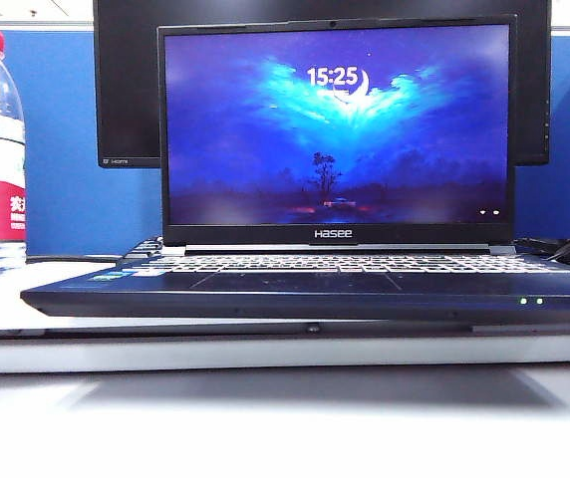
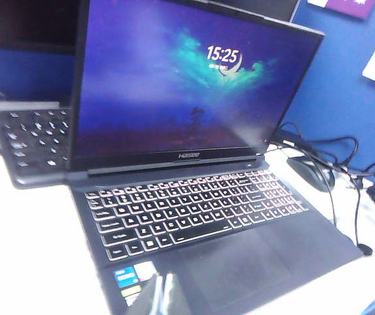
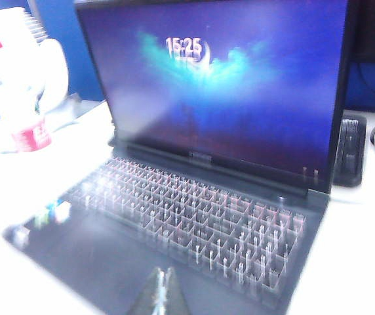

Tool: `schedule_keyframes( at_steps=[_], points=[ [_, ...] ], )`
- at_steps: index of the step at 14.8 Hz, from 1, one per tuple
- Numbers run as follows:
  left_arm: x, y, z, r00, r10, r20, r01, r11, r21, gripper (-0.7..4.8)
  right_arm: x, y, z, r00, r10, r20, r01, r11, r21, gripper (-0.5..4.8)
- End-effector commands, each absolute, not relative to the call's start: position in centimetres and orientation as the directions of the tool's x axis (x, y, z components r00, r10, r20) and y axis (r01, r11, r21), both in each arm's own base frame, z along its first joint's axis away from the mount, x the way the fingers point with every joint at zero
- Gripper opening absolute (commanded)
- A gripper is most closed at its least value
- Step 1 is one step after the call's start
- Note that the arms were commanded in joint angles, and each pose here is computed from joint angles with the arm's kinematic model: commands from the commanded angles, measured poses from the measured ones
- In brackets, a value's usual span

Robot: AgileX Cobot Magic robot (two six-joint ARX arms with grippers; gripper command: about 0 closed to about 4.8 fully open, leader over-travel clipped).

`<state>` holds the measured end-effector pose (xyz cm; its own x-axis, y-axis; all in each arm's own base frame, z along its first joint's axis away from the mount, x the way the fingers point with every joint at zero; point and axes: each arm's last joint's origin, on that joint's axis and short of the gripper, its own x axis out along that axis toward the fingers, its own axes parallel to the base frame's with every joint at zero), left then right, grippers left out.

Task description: Open the lid of the black laptop.

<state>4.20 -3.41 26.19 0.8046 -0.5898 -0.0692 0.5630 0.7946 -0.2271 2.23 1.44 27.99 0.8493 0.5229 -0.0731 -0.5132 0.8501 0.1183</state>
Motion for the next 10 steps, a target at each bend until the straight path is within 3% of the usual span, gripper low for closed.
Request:
schedule_keyframes(
  at_steps=[1,4,6,10],
  points=[
    [5.5,-4.6,23.7,0.806,-0.589,-0.055,0.558,0.788,-0.258,0.24,3.7,1.9,27.7,0.846,0.530,0.062,-0.533,0.835,0.136,-0.06],
    [6.5,-5.5,20.9,0.807,-0.588,-0.059,0.555,0.788,-0.267,0.24,5.6,2.5,24.8,0.848,0.530,0.020,-0.524,0.832,0.184,-0.06],
    [7.2,-6.1,18.3,0.807,-0.586,-0.070,0.554,0.793,-0.253,0.24,6.5,2.8,23.7,0.851,0.522,0.062,-0.524,0.834,0.173,-0.06],
    [7.4,-6.3,17.4,0.806,-0.590,-0.059,0.556,0.787,-0.268,0.24,6.9,3.0,22.5,0.848,0.529,0.032,-0.526,0.831,0.181,-0.05]
  ],
)
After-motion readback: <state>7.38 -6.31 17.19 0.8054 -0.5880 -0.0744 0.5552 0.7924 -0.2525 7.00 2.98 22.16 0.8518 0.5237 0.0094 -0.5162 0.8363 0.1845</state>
